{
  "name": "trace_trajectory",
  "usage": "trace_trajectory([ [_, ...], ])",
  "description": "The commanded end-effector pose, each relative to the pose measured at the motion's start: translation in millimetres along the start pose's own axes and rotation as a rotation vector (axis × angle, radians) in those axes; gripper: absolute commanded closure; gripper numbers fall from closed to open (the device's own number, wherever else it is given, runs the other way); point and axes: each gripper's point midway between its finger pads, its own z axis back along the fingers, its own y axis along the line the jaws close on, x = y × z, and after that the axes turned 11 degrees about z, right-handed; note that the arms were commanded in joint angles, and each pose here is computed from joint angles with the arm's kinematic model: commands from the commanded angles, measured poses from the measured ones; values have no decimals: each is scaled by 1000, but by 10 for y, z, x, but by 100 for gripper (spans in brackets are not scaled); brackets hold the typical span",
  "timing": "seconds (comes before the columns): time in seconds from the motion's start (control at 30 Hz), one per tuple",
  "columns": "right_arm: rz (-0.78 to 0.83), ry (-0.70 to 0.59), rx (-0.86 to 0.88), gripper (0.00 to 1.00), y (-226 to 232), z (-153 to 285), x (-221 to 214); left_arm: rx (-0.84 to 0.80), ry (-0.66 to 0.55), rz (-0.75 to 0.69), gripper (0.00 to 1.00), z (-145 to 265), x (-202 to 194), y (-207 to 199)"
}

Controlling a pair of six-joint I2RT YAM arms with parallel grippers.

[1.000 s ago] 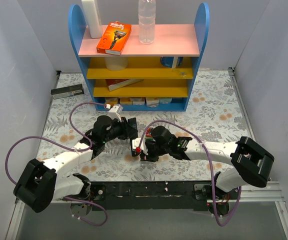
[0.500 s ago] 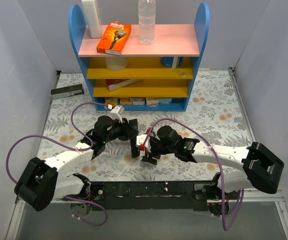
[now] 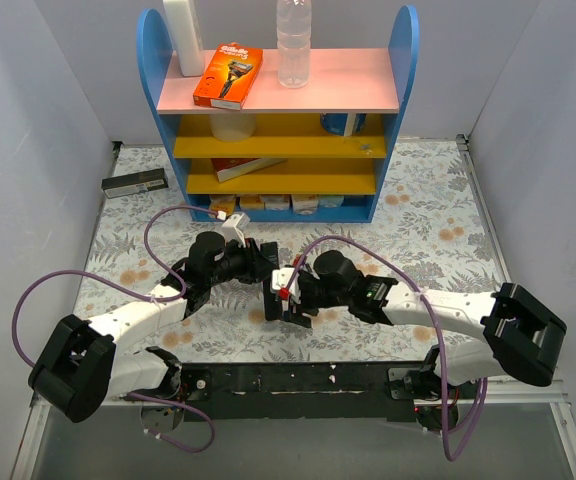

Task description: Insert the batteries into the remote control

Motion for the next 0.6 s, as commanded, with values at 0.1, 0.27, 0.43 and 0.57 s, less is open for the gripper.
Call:
trace_trajectory([
  [0.1,49,-75,-26,23,-168,-47,283,-87,-31,-7,100,47,188,-304],
  [0.27,48,-71,-5,24,-145,-88,268,-100,-30,-2,100,53,204,-348],
  [0.43,40,-69,30,26,-91,-125,251,-103,-37,-2,100,60,239,-381],
  [0.57,29,-63,58,30,-31,-132,219,-107,-46,15,100,68,272,-416],
])
